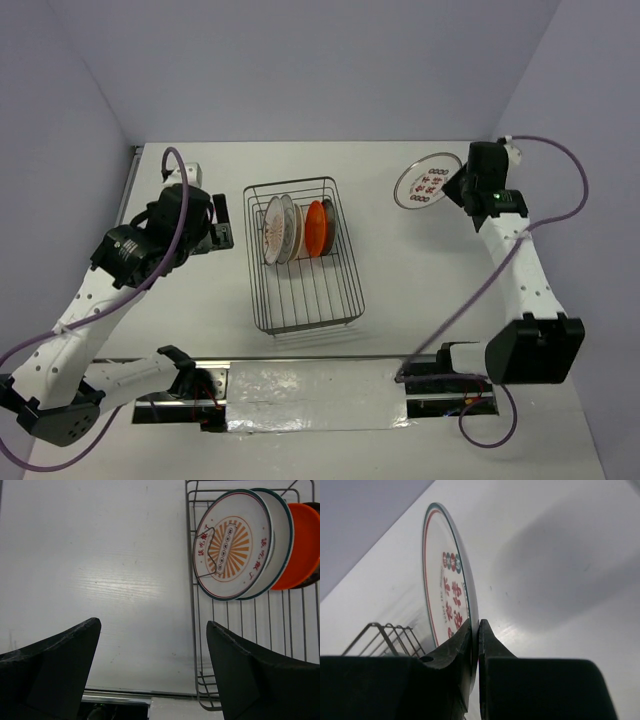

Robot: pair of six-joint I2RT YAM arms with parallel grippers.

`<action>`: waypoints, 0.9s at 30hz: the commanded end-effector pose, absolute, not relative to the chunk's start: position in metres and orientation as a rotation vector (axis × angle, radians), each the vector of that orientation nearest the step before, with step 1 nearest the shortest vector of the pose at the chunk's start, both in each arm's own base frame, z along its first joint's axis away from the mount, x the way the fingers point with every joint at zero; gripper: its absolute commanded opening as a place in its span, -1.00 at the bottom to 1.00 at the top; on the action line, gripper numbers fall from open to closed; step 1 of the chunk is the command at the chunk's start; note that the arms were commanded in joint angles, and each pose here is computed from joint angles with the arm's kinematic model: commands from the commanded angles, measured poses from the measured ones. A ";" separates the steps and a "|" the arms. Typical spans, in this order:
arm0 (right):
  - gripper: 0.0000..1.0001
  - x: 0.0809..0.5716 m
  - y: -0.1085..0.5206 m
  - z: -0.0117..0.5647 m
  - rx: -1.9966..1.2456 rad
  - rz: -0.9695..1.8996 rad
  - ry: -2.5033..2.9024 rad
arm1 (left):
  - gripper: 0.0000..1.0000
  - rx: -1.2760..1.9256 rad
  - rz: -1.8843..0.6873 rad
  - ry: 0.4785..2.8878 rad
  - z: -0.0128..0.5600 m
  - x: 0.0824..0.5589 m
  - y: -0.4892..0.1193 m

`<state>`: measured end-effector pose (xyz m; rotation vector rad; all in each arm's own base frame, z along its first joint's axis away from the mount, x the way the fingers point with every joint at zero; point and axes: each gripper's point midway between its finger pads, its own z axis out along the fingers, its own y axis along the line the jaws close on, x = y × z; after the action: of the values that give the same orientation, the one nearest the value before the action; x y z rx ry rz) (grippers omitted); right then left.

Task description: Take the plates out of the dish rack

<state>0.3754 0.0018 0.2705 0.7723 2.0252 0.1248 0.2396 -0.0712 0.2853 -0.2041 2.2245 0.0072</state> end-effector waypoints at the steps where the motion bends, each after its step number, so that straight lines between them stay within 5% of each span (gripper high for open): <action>1: -1.00 0.438 0.017 0.271 0.734 0.578 1.798 | 0.99 -0.135 -0.158 2.173 0.308 0.244 -0.093; 9: -0.97 0.466 -0.016 0.157 0.887 0.633 1.879 | 0.99 0.045 -0.403 2.115 0.319 0.228 -0.124; 11: -0.76 0.466 -0.018 0.134 0.909 0.616 1.937 | 0.99 0.056 -0.432 2.108 0.321 0.222 -0.126; 14: 0.26 0.469 -0.016 0.104 0.928 0.585 2.062 | 0.99 0.054 -0.429 2.114 0.319 0.217 -0.122; 16: 0.40 0.458 -0.029 0.087 1.019 0.411 2.171 | 0.99 0.042 -0.413 2.122 0.317 0.216 -0.119; 20: 0.67 0.433 -0.012 0.132 0.872 -0.043 2.289 | 0.99 -0.098 -0.261 2.158 0.313 0.219 -0.093; 27: 0.65 0.375 0.138 0.282 0.299 0.031 2.172 | 0.99 -0.375 0.004 2.230 0.288 0.229 -0.062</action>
<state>0.4220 0.1202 0.2194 0.4708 2.2186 0.1264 0.2271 -0.0831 0.2874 -0.2135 2.2499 -0.1214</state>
